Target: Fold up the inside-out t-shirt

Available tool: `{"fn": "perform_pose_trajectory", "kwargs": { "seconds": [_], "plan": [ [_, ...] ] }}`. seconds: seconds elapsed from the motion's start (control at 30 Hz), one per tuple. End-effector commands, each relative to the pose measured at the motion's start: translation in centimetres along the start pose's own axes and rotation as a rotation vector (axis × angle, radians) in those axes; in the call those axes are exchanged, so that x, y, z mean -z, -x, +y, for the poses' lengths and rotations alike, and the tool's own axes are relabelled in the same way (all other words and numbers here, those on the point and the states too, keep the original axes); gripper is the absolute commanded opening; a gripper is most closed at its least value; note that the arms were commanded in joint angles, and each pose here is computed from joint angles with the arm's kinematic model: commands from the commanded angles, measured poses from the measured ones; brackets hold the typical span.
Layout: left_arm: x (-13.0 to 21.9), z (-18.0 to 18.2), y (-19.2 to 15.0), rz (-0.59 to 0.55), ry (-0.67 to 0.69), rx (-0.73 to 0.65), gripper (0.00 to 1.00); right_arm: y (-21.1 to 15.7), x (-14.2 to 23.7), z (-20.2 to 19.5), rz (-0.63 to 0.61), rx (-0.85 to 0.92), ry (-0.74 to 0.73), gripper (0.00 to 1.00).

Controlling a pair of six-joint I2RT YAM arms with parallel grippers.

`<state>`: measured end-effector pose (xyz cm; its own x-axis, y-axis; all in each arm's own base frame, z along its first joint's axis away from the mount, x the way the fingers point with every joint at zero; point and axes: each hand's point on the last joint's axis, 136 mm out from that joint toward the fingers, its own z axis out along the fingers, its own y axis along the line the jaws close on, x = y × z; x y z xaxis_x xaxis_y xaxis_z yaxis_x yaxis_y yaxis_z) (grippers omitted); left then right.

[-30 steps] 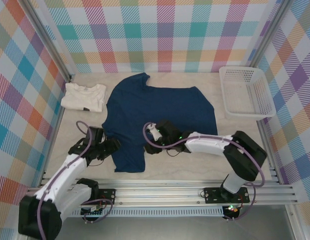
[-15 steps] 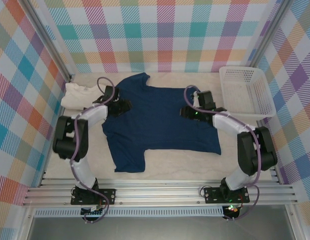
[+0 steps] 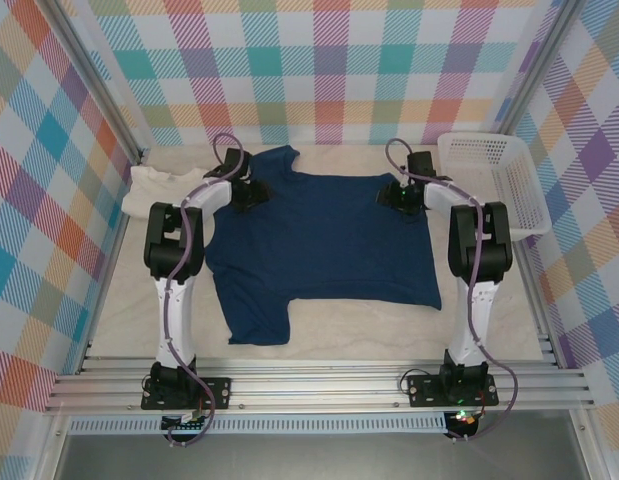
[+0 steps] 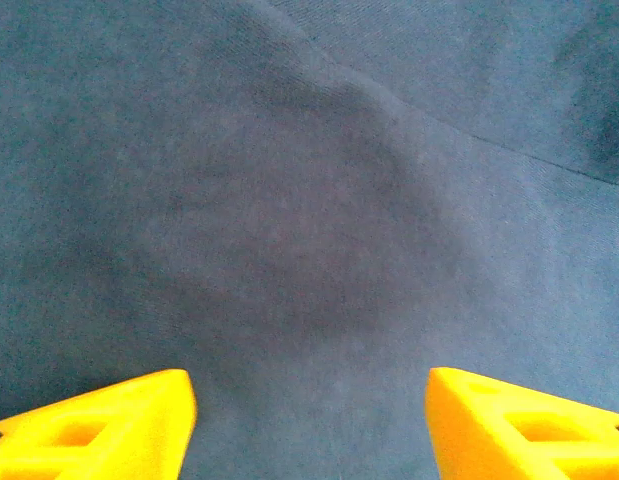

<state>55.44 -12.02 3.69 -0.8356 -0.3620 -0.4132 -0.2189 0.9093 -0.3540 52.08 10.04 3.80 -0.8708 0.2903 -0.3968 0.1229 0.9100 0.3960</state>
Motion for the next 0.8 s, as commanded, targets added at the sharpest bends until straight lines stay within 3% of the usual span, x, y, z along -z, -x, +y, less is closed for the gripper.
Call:
{"fn": "perform_pose_trajectory", "kwargs": {
  "seconds": [0.0,0.17,0.47,0.6,0.77],
  "plan": [
    [-1.6,0.5,-1.3,0.096,-0.009,0.006,0.64,0.4,-0.2,-1.0,0.054,-0.08,-0.014,0.53],
    [-3.5,-0.8,-1.2,0.124,-0.041,0.009,0.64,2.0,-1.2,-2.7,0.057,-0.126,-0.048,0.5],
    [-5.1,-2.4,1.3,0.12,-0.054,-0.007,0.65,5.7,-3.1,-2.3,0.051,-0.085,-0.059,0.49],
    [-4.0,-3.5,2.9,0.084,-0.073,-0.022,0.65,7.6,-3.0,-1.1,0.038,-0.051,-0.026,0.49],
    [0.6,-5.3,5.0,0.029,-0.103,-0.051,0.68,8.5,1.3,2.9,-0.006,0.065,0.071,0.52]
  ]
}}
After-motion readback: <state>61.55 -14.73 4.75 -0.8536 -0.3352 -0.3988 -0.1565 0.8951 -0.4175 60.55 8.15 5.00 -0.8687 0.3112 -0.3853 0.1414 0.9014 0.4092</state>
